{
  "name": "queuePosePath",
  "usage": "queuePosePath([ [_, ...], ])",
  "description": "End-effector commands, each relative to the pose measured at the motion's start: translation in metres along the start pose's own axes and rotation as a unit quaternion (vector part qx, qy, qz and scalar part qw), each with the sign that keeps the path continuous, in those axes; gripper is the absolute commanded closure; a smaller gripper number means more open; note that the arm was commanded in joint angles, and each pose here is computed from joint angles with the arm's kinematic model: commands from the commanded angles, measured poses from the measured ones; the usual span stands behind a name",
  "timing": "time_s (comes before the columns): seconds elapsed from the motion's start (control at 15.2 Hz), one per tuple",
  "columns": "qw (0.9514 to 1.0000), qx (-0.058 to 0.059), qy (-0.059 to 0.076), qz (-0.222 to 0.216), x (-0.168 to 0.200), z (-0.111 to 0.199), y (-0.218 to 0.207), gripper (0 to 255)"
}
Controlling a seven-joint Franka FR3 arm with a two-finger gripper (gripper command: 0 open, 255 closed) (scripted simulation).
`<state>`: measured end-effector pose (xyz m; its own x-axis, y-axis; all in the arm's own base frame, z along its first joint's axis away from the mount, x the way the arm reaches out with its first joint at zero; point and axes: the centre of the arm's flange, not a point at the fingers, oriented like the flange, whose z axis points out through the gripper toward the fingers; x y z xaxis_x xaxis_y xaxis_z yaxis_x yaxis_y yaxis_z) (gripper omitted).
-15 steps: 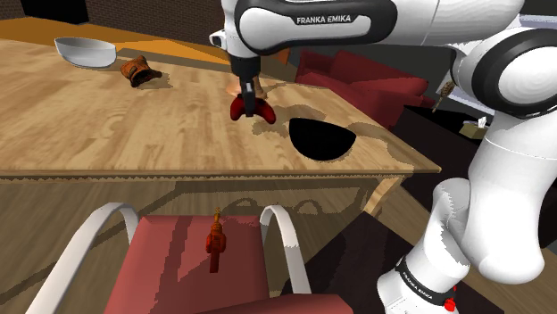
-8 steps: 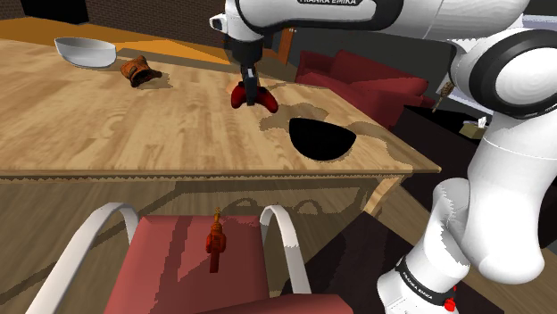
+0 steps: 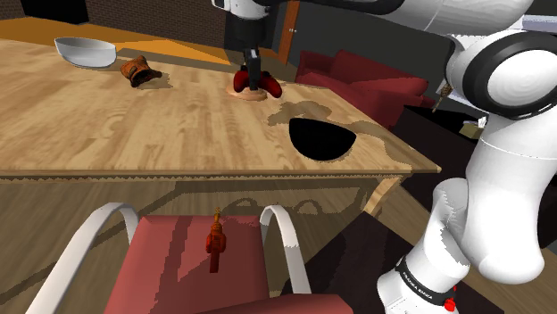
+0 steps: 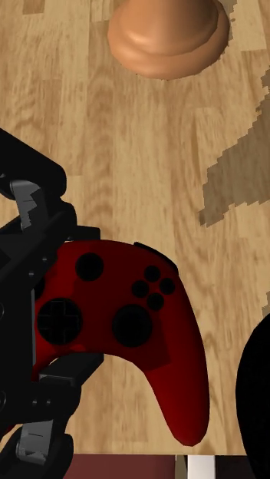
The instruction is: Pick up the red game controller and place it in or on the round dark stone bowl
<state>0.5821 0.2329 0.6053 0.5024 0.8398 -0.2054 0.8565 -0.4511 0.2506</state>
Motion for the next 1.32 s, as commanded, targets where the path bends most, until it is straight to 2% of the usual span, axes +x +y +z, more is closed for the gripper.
queuePosePath([
  [0.0,1.0,0.0,0.0,0.0,-0.002,-0.01,0.003,255],
  [0.26,1.0,0.0,0.0,0.0,-0.006,-0.028,0.007,255],
  [1.25,1.0,0.0,0.0,0.0,-0.19,-0.01,-0.065,255],
])
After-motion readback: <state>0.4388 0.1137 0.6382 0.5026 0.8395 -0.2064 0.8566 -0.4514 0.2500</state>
